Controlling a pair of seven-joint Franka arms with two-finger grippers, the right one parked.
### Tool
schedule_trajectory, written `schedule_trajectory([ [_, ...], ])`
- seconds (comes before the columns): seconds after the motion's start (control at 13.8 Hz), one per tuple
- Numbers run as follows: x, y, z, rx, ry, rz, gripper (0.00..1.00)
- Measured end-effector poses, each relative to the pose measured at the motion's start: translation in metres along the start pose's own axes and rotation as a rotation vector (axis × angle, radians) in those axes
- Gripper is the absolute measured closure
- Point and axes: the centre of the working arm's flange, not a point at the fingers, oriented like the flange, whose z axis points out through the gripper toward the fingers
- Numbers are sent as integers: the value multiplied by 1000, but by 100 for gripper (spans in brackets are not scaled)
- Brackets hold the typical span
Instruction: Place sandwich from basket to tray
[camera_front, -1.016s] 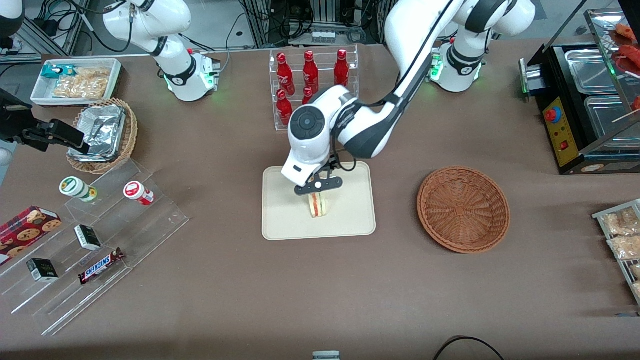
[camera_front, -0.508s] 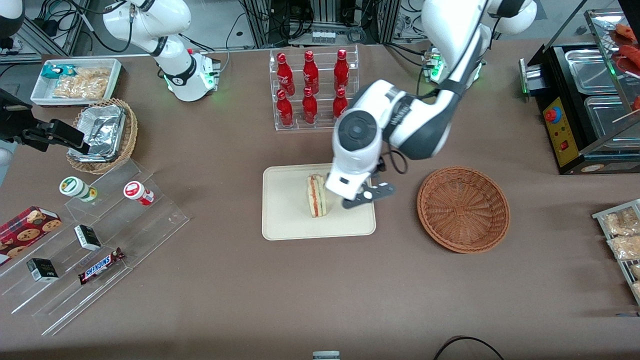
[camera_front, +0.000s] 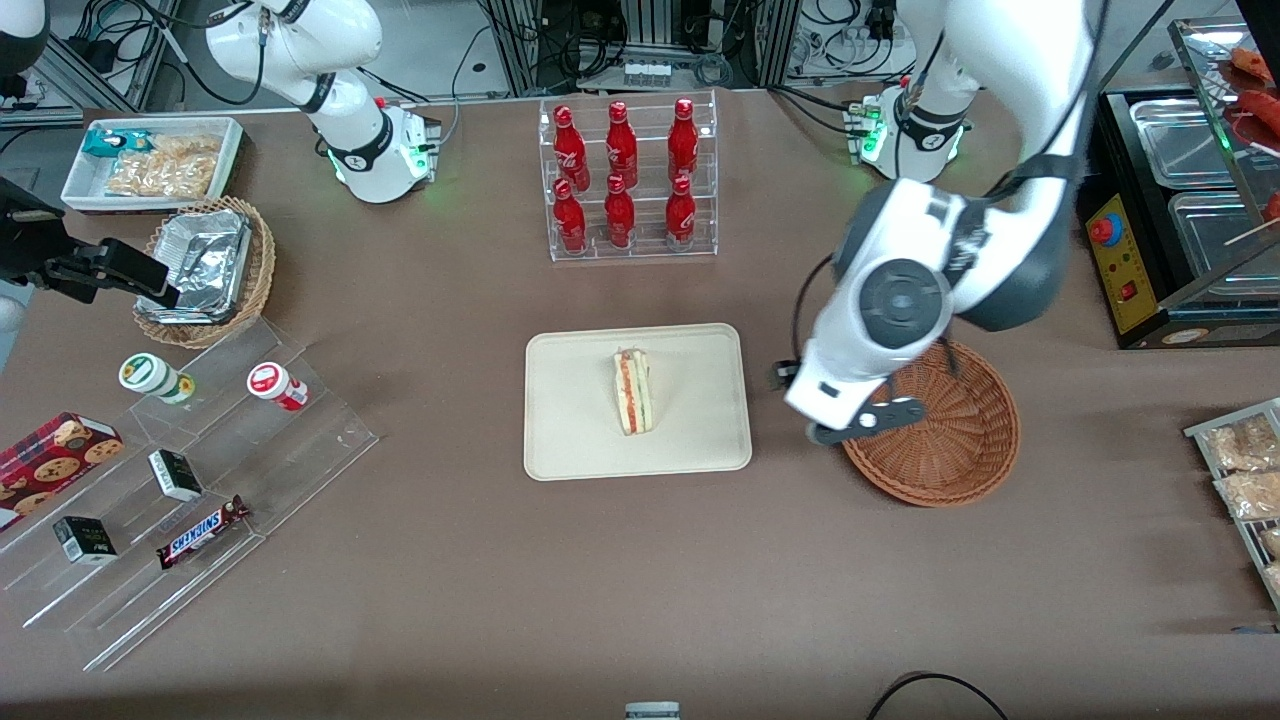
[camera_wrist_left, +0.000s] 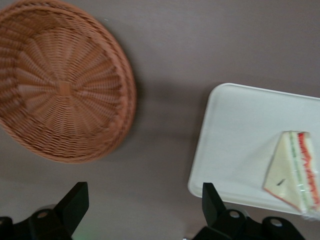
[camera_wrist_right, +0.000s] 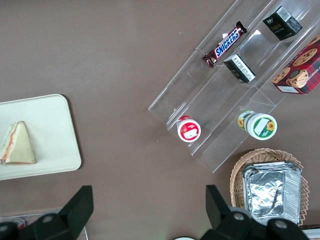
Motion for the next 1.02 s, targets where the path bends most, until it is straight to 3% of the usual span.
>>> schedule_trajectory([
  [0.29,12,-77,-30,-15,-38,66,0],
  [0.51,9,-137,-67,-60,-47,149,0],
  [0.73,-3,-184,-103,-79,-13,169,0],
  [1.02,-16,-224,-136,-26,65,143,0],
])
